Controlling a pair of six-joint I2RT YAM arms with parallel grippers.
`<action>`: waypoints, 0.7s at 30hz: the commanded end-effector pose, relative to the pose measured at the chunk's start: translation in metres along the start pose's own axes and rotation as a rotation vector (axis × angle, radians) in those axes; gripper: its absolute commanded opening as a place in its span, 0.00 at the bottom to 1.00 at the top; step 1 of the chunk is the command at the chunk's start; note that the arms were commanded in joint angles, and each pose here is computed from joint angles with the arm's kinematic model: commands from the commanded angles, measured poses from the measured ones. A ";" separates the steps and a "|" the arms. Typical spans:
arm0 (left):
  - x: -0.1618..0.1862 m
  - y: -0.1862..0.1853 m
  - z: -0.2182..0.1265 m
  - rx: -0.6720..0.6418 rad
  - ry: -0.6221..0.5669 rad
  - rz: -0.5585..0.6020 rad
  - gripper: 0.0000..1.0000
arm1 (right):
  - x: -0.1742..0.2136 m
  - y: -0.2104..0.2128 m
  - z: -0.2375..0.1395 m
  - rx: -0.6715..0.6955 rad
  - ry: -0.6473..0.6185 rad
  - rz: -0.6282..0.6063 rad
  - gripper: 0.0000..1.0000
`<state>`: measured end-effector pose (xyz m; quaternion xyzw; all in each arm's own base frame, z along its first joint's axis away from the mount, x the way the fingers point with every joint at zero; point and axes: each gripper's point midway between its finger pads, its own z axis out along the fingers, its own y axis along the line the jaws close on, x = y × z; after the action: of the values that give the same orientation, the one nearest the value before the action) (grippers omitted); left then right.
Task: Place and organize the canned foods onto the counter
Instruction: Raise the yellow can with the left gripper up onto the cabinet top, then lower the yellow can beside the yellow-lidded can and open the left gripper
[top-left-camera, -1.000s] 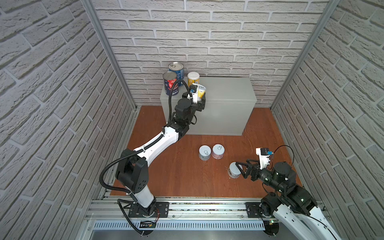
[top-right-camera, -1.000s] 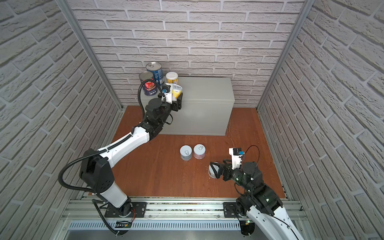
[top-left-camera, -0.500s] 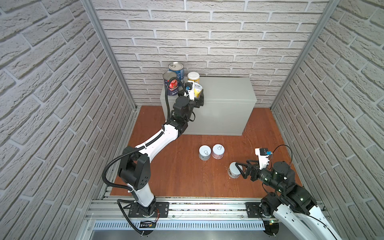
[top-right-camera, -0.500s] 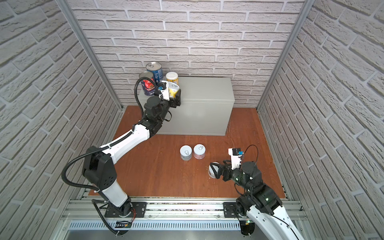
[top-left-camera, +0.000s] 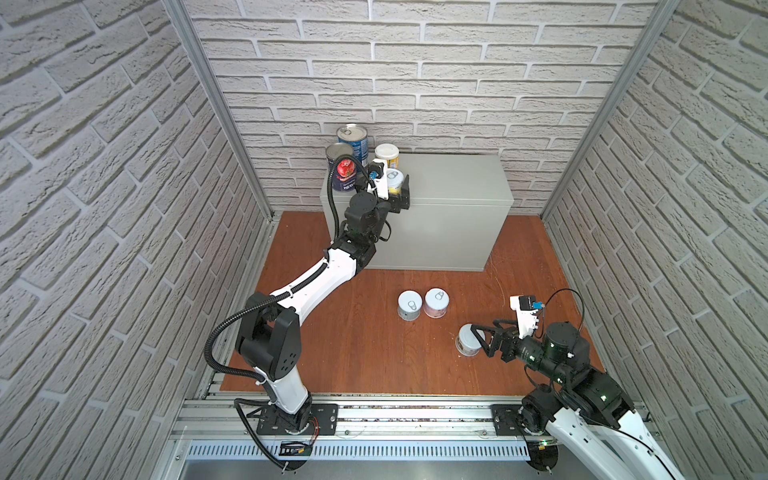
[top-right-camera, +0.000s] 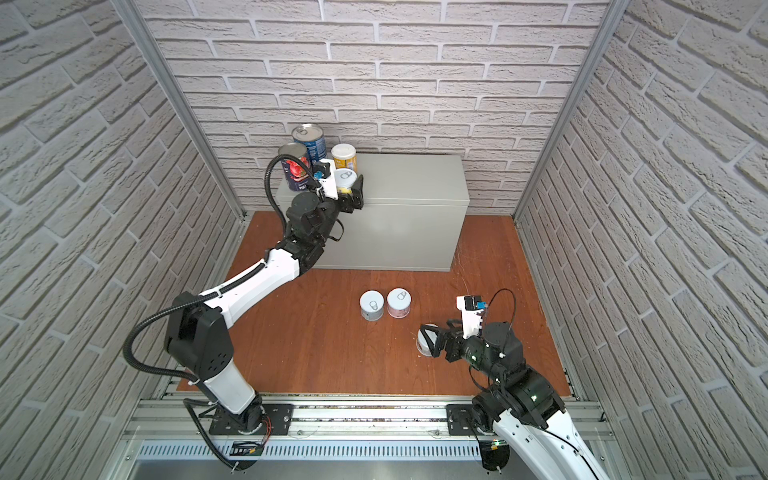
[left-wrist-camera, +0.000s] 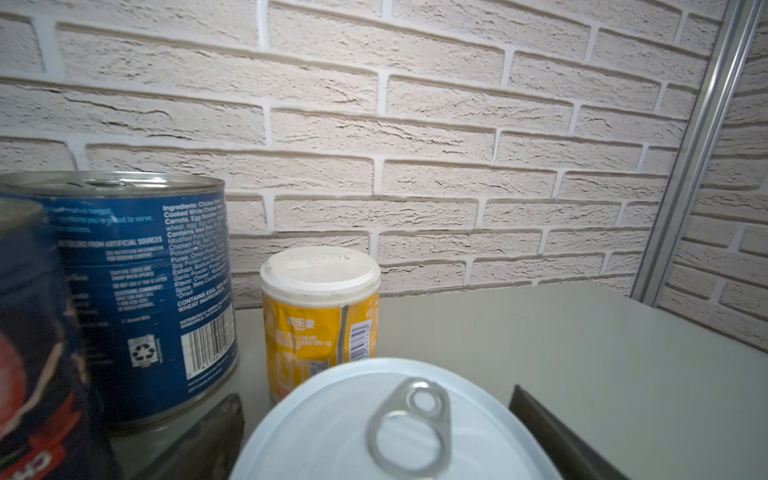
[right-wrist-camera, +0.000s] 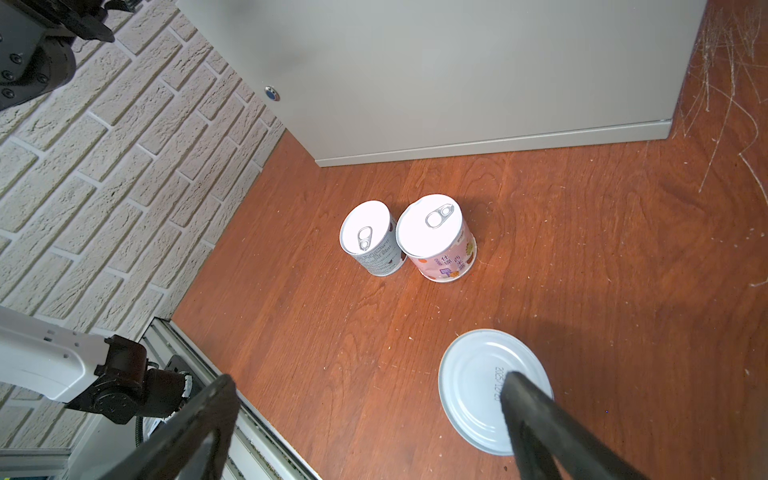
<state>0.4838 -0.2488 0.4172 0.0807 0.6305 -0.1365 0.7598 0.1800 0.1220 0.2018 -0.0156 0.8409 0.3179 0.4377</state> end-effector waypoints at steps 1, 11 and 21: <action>-0.014 -0.004 -0.005 0.000 -0.059 -0.004 0.98 | -0.015 0.009 -0.003 -0.023 -0.046 -0.024 0.99; -0.003 -0.013 -0.024 -0.069 -0.038 0.074 0.98 | -0.012 0.006 -0.002 -0.014 -0.039 -0.018 0.99; 0.001 -0.013 -0.029 -0.118 -0.025 0.095 0.98 | -0.011 0.007 -0.002 -0.020 -0.035 -0.013 0.99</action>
<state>0.4605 -0.2652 0.3852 0.0891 0.6499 -0.0711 0.7514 0.1812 0.1220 0.1994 -0.0140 0.8441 0.3150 0.4337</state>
